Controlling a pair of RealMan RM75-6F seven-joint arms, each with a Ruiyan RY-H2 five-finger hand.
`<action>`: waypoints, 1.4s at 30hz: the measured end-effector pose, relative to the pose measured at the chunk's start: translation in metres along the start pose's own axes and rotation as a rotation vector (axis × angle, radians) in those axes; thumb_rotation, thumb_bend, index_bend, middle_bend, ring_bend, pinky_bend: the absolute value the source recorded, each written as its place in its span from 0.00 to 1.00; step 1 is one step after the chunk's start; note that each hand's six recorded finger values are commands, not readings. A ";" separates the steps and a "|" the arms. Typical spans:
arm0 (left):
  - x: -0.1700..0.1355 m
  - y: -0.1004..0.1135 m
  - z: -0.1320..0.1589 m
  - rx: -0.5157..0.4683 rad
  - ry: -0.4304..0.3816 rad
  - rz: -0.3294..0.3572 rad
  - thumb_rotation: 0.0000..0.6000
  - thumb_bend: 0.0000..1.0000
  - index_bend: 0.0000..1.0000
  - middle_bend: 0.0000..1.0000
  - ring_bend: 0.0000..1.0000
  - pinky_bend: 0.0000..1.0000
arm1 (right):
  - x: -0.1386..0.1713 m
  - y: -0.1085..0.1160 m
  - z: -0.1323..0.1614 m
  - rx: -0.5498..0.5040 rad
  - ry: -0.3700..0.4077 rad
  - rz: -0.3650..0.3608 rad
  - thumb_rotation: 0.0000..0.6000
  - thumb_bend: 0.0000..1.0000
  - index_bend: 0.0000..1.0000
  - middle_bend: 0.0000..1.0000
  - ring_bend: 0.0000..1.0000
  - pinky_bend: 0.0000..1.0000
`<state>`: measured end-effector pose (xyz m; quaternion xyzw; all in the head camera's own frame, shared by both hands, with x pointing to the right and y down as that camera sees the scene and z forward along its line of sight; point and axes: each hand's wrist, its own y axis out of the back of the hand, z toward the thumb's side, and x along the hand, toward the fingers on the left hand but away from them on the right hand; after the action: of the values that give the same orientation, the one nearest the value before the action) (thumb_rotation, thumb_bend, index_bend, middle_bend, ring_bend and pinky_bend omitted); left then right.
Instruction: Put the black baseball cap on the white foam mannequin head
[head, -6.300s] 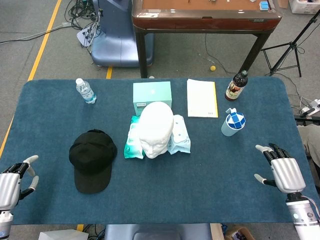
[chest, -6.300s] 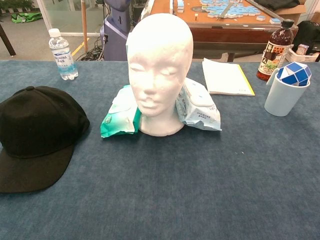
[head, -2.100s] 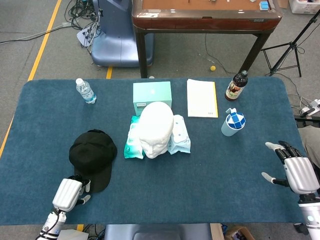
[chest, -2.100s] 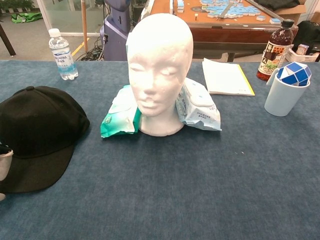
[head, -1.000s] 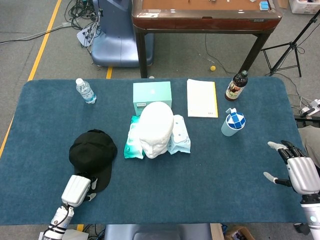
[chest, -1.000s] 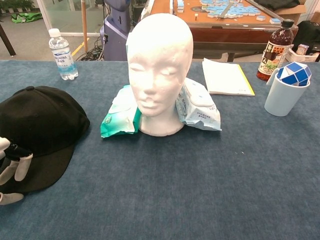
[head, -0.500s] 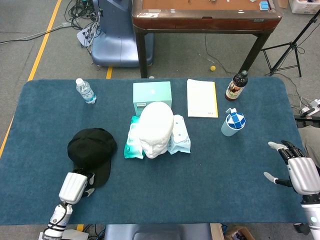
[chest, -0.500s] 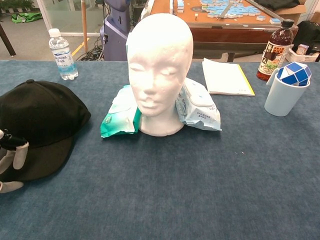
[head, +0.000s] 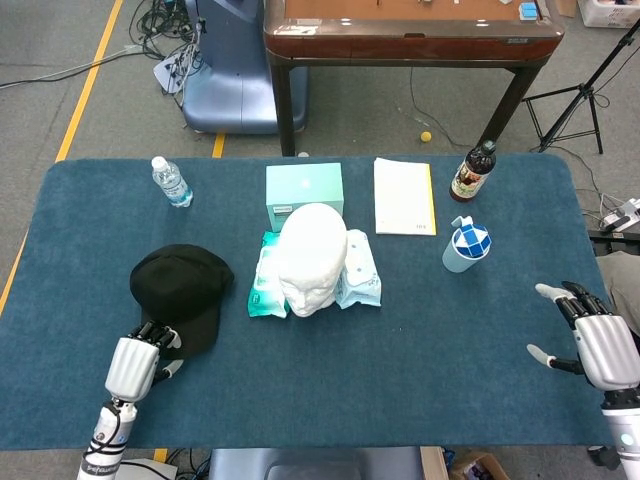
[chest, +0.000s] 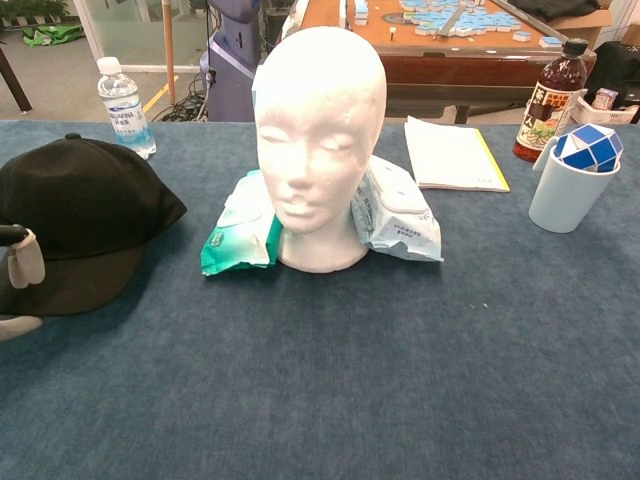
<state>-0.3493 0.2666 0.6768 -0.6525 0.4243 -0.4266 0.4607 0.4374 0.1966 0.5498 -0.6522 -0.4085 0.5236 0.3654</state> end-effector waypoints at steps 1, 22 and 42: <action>0.002 0.002 -0.001 -0.008 -0.003 0.018 1.00 0.02 0.57 0.60 0.39 0.55 | 0.000 0.000 0.000 0.000 0.000 0.000 1.00 0.00 0.22 0.29 0.16 0.24; 0.033 0.009 -0.022 -0.057 0.008 0.114 1.00 0.35 0.56 0.57 0.36 0.55 | 0.000 0.001 -0.001 -0.004 -0.003 -0.001 1.00 0.00 0.22 0.29 0.16 0.24; 0.035 0.010 -0.036 -0.028 0.057 0.110 1.00 0.36 0.53 0.52 0.33 0.54 | 0.000 0.001 -0.002 -0.006 -0.006 -0.003 1.00 0.00 0.22 0.29 0.16 0.24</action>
<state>-0.3754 0.2227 0.6808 -0.6220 0.4784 -0.4131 0.4622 0.4392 0.1958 0.5490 -0.6512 -0.4119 0.5238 0.3631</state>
